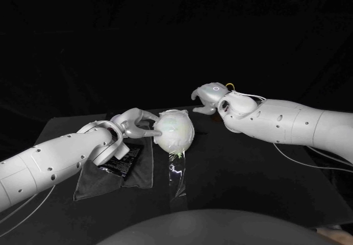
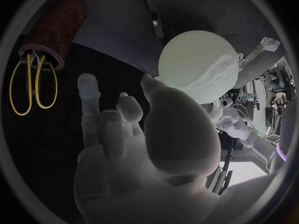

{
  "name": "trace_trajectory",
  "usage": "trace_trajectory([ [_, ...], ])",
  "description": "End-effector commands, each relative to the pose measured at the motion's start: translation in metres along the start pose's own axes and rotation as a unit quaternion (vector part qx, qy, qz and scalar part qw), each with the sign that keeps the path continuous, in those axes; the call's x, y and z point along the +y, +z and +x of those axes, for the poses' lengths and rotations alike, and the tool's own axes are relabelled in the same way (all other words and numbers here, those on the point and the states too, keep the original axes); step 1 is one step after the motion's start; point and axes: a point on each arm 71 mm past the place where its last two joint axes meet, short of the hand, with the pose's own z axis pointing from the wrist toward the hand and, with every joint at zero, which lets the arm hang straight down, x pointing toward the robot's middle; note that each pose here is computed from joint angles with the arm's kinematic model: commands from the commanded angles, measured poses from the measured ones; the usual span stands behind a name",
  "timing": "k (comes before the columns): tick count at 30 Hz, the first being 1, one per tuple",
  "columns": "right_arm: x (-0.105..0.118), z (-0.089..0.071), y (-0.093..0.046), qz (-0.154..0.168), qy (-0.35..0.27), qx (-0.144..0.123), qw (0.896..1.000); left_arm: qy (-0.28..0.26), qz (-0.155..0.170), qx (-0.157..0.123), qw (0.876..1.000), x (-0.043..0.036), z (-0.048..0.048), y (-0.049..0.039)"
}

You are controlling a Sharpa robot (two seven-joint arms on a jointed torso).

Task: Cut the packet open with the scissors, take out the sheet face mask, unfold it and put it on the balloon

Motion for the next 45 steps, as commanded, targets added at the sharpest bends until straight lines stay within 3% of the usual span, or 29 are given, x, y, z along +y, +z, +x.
trace_trajectory([
  [1, -0.006, -0.004, -0.006, 0.010, 0.030, -0.024, 0.999, -0.029, 0.027, -0.025, 0.999, -0.0032, -0.0031, -0.0031],
  [8, -0.016, -0.011, -0.022, 0.028, 0.099, -0.055, 0.993, -0.080, 0.063, -0.050, 0.994, -0.0053, -0.0107, -0.0148],
  [12, -0.017, -0.013, -0.031, 0.030, 0.189, -0.066, 0.979, -0.120, 0.078, -0.065, 0.988, -0.0063, -0.0163, -0.0230],
  [19, -0.015, -0.014, -0.047, 0.020, 0.364, -0.083, 0.927, -0.203, 0.080, -0.091, 0.972, -0.0012, -0.0294, -0.0362],
  [25, -0.017, -0.010, -0.061, 0.038, 0.470, -0.091, 0.877, -0.264, 0.076, -0.112, 0.955, 0.0076, -0.0407, -0.0465],
  [30, -0.014, -0.001, -0.070, 0.049, 0.525, -0.083, 0.845, -0.301, 0.077, -0.129, 0.942, 0.0131, -0.0477, -0.0527],
  [39, -0.002, 0.021, -0.078, 0.062, 0.595, -0.056, 0.799, -0.362, 0.083, -0.166, 0.913, 0.0186, -0.0543, -0.0562],
  [45, 0.000, 0.029, -0.078, 0.069, 0.620, -0.054, 0.780, -0.377, 0.086, -0.173, 0.906, 0.0191, -0.0537, -0.0530],
])
